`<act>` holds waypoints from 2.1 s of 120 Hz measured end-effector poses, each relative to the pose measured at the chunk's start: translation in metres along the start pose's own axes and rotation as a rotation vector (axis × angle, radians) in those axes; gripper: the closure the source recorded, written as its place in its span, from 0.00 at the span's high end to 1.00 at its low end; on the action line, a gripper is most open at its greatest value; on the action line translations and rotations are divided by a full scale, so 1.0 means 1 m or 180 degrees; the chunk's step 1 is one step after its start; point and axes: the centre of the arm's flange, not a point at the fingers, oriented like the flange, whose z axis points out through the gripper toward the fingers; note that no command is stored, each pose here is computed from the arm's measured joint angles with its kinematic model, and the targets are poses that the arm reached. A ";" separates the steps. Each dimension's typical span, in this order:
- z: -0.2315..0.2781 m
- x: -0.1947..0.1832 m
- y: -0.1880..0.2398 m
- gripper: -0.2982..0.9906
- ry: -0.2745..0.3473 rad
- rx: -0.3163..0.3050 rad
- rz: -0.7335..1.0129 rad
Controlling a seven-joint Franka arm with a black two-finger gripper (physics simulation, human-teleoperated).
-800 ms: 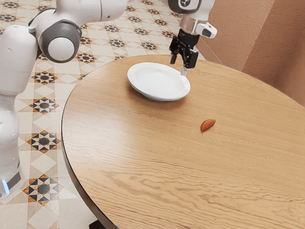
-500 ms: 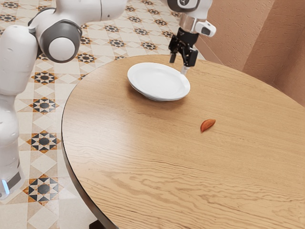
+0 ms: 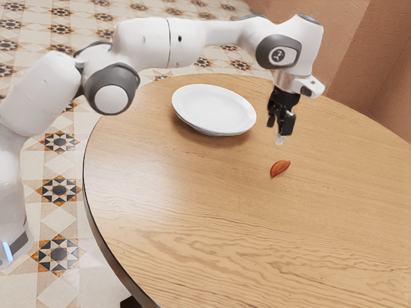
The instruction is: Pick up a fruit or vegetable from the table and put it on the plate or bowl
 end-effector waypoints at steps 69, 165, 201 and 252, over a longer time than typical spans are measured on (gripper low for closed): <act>0.096 0.042 -0.020 0.76 0.0052 -0.0022 -0.0074; 0.137 0.058 -0.054 0.77 0.0231 -0.0260 -0.0825; 0.151 0.067 -0.057 0.76 0.0405 -0.0331 -0.0868; 0.155 0.068 -0.058 0.63 0.0413 -0.0339 -0.0841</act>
